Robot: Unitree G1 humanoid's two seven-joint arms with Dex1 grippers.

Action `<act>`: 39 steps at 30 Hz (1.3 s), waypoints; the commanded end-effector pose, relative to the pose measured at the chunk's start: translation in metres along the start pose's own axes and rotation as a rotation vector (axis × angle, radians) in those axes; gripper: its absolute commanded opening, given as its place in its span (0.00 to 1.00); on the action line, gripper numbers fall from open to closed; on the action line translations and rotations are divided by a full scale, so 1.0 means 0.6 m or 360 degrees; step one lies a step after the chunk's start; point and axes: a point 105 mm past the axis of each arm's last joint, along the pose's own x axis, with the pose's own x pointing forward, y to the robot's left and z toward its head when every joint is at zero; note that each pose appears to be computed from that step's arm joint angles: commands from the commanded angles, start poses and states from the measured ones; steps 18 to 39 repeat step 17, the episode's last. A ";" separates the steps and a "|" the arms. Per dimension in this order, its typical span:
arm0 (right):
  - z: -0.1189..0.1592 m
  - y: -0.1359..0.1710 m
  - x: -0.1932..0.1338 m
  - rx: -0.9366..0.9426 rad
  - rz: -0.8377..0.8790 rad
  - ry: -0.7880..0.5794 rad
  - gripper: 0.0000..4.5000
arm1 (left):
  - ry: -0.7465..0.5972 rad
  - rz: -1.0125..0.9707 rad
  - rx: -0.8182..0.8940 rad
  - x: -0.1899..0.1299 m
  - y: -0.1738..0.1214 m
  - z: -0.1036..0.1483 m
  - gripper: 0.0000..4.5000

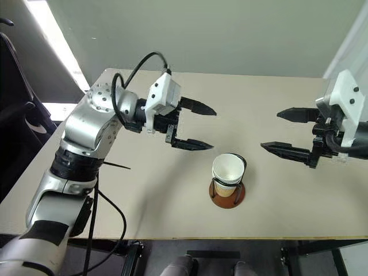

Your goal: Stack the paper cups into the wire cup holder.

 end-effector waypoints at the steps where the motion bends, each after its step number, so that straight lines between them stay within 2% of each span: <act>1: -0.029 -0.049 0.009 0.0099 -0.0260 -0.0077 0.94 | -0.0022 0.0422 -0.0092 -0.045 0.039 -0.023 0.99; 4: -0.085 -0.110 0.037 0.0278 -0.0560 -0.0133 0.94 | 0.0017 0.0821 -0.0231 -0.079 0.071 -0.075 0.99; 9: -0.154 -0.172 0.069 0.0447 -0.0917 -0.0154 0.94 | 0.0097 0.1220 -0.0408 -0.120 0.095 -0.145 0.99; 14: -0.193 -0.244 0.034 0.0576 -0.1414 -0.0236 0.94 | 0.0163 0.1459 -0.0530 -0.166 0.095 -0.199 0.99; 17: -0.225 -0.264 0.009 0.0709 -0.1619 -0.0244 0.94 | 0.0226 0.1617 -0.0594 -0.198 0.088 -0.233 0.99; 39: -0.225 -0.264 0.009 0.0709 -0.1619 -0.0244 0.94 | 0.0226 0.1617 -0.0594 -0.198 0.088 -0.233 0.99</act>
